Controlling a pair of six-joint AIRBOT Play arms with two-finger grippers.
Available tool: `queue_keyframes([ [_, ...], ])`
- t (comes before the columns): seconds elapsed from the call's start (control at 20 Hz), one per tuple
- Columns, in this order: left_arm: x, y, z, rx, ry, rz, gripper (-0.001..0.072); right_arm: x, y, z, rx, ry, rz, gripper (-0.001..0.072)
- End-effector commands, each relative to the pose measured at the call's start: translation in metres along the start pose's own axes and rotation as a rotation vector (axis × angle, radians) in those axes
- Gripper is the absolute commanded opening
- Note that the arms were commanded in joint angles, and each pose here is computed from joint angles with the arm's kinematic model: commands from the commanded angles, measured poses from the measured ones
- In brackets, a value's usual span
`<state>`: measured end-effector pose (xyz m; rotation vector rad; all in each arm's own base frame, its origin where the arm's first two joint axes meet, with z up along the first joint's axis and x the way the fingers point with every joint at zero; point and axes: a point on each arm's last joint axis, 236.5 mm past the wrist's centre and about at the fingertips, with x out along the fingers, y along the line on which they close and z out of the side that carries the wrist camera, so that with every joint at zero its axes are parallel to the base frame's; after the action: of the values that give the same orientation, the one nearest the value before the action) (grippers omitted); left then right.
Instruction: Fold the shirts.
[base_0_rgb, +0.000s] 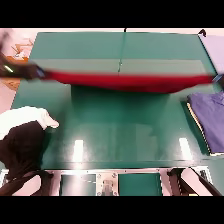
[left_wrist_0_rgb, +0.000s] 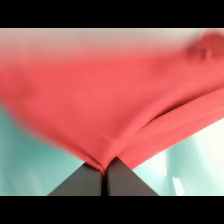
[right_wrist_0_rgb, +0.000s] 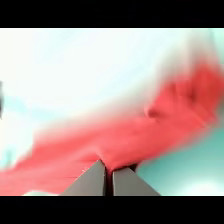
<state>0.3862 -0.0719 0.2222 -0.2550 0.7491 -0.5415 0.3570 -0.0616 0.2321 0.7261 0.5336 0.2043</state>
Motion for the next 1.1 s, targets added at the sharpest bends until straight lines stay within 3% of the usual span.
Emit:
queue_keyframes([
  [0.0,-0.152,-0.122,0.102,0.31,-0.447,0.062,0.0025,-0.108,0.165,0.083,-0.33,-0.447,0.088,0.0023],
  [0.2,-0.27,-0.227,0.121,0.56,-0.745,0.099,0.0026,-0.221,0.282,0.098,-0.582,-0.846,0.077,0.0024],
  [0.4,-0.276,-0.219,0.119,0.523,-0.743,0.147,0.0026,-0.246,0.299,0.106,-0.647,-0.946,0.025,0.0024],
  [0.65,-0.201,-0.134,0.118,0.36,-0.571,0.19,0.0026,-0.183,0.218,0.123,-0.499,-0.735,-0.016,0.0024],
  [0.85,-0.089,-0.066,0.09,0.187,-0.323,0.045,0.0026,-0.073,0.126,0.095,-0.366,-0.442,0.011,0.0024],
  [1.05,0.034,-0.005,0.04,0.06,-0.081,-0.039,0.0026,0.054,0.011,0.04,-0.167,-0.188,-0.06,0.0024],
])
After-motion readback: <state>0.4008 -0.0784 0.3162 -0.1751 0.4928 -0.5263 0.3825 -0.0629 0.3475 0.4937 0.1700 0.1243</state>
